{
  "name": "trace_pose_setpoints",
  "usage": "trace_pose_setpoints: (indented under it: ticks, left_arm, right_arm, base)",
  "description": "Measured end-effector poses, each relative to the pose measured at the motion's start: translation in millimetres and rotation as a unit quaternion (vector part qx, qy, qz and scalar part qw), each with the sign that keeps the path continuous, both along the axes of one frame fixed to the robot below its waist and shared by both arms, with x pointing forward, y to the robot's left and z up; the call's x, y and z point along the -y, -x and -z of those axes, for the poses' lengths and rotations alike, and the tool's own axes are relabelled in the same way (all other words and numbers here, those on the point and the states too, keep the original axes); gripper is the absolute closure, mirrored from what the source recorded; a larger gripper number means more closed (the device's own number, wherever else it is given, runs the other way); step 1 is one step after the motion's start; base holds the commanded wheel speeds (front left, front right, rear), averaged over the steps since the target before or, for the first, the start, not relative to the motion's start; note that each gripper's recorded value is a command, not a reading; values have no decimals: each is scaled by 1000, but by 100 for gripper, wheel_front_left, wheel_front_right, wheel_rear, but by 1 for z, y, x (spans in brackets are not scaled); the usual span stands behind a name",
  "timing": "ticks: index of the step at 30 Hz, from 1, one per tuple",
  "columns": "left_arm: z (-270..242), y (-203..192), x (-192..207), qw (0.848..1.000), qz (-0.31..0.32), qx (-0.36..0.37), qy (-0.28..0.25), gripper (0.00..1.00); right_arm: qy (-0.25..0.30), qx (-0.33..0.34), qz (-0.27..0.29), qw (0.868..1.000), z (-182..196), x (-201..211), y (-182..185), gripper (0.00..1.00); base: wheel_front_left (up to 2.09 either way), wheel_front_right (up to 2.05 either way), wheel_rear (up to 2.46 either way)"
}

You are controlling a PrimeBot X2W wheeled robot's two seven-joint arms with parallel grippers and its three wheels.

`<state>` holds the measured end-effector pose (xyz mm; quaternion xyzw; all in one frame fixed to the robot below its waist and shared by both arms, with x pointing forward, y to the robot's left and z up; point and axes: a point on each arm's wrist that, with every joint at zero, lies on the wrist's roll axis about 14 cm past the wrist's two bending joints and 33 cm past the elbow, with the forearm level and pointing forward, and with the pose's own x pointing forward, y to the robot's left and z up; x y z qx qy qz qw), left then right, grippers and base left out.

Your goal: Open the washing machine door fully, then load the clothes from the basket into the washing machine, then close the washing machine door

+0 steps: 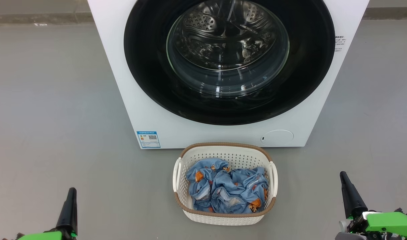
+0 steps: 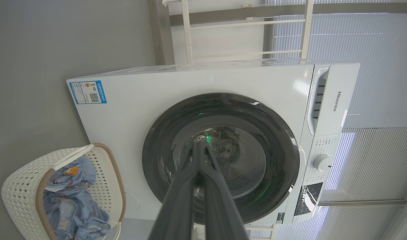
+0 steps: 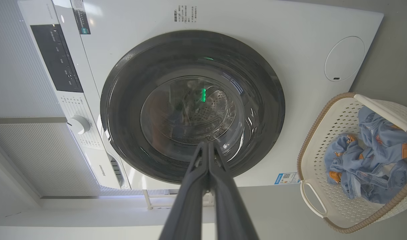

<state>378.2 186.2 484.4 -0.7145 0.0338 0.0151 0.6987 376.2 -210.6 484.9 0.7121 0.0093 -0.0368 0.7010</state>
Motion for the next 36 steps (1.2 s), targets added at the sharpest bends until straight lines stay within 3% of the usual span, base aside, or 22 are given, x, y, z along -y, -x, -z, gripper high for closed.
trace_pose_setpoints:
  ticks: [36]
  left_arm:
    - [0,0,0,1000,0,0,0,100]
  right_arm:
    - [-1,0,0,1000,0,0,0,100]
  base:
    - [0,0,0]
